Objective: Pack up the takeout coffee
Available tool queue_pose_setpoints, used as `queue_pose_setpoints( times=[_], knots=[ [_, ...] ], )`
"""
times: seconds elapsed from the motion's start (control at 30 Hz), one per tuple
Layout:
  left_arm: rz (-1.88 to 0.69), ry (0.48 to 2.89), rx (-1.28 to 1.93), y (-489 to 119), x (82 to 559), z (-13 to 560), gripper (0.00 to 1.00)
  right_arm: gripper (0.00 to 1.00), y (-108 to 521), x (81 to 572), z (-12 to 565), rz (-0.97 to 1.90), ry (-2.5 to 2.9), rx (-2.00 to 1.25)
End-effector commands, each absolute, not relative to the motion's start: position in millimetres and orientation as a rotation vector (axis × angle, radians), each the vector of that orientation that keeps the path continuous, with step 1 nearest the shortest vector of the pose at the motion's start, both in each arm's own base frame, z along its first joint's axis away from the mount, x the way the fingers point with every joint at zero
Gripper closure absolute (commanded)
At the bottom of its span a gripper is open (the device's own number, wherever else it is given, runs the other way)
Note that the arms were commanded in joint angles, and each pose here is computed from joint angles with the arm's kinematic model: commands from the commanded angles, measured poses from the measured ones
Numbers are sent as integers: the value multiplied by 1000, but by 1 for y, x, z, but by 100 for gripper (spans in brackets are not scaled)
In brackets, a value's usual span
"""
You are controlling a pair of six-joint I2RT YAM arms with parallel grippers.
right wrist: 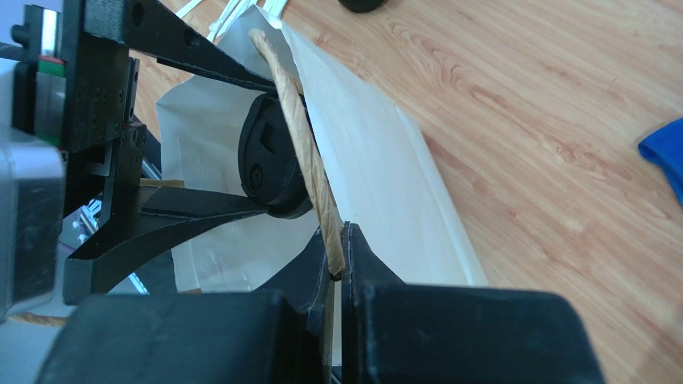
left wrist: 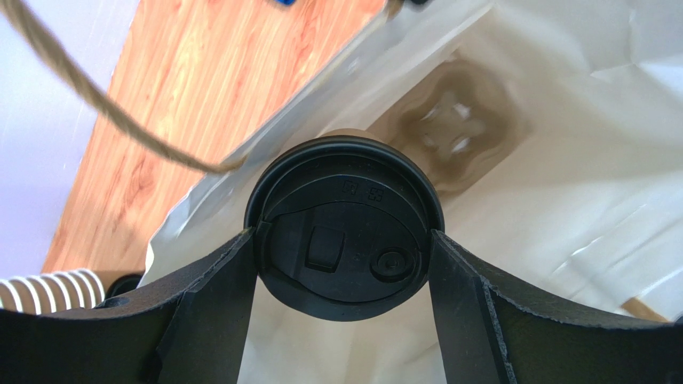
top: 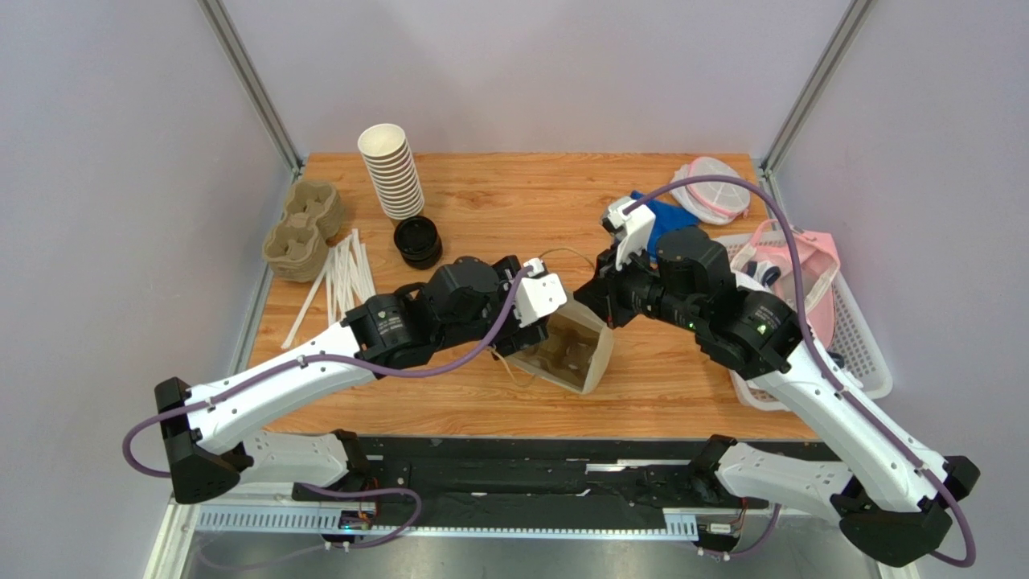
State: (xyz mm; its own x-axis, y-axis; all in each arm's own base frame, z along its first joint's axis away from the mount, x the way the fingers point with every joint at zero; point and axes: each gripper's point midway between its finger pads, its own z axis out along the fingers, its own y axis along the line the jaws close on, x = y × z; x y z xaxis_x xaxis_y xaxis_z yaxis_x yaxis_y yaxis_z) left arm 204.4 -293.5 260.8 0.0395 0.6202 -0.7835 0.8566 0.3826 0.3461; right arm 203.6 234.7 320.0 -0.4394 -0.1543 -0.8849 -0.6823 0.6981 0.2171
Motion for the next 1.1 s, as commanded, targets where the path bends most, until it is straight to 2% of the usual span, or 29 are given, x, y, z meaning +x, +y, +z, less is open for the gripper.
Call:
queue_pose_setpoints(
  times=[0.0,0.2,0.23,0.3,0.33,0.47,0.6,0.7,0.77,0.8,0.83,0.87,0.9,1.07],
  knots=[
    [-321,1609,1330,-303,193,263,79,100,238,195,342,768,1873,-578],
    [-317,1615,1438,-296,169,225,80,100,242,179,337,804,1834,-664],
    [-320,1606,1456,-296,165,223,80,87,243,178,334,801,1840,-679],
    [-317,1598,1479,-293,162,218,80,74,242,180,332,775,1830,-709],
    [-322,1591,1486,-293,161,218,80,62,243,182,329,762,1829,-723],
    [-319,1585,1496,-291,159,216,80,45,247,186,321,712,1826,-812],
    [-323,1583,1500,-290,158,217,80,39,257,182,313,720,1786,-959],
    [-320,1577,1497,-289,159,219,80,43,262,184,305,700,1774,-1026],
    [-320,1583,1498,-288,158,217,80,52,265,186,302,693,1762,-1057],
    [-323,1582,1499,-287,157,217,80,60,267,187,299,690,1772,-1062],
    [-323,1582,1499,-286,157,216,80,85,268,187,297,695,1776,-1068],
    [-318,1583,1501,-285,157,214,80,96,269,187,298,704,1773,-1064],
    [-311,1578,1498,-284,158,214,80,100,269,186,300,712,1768,-1059],
    [-276,1528,1497,-284,162,215,80,100,266,182,319,716,1653,-987]
  ],
)
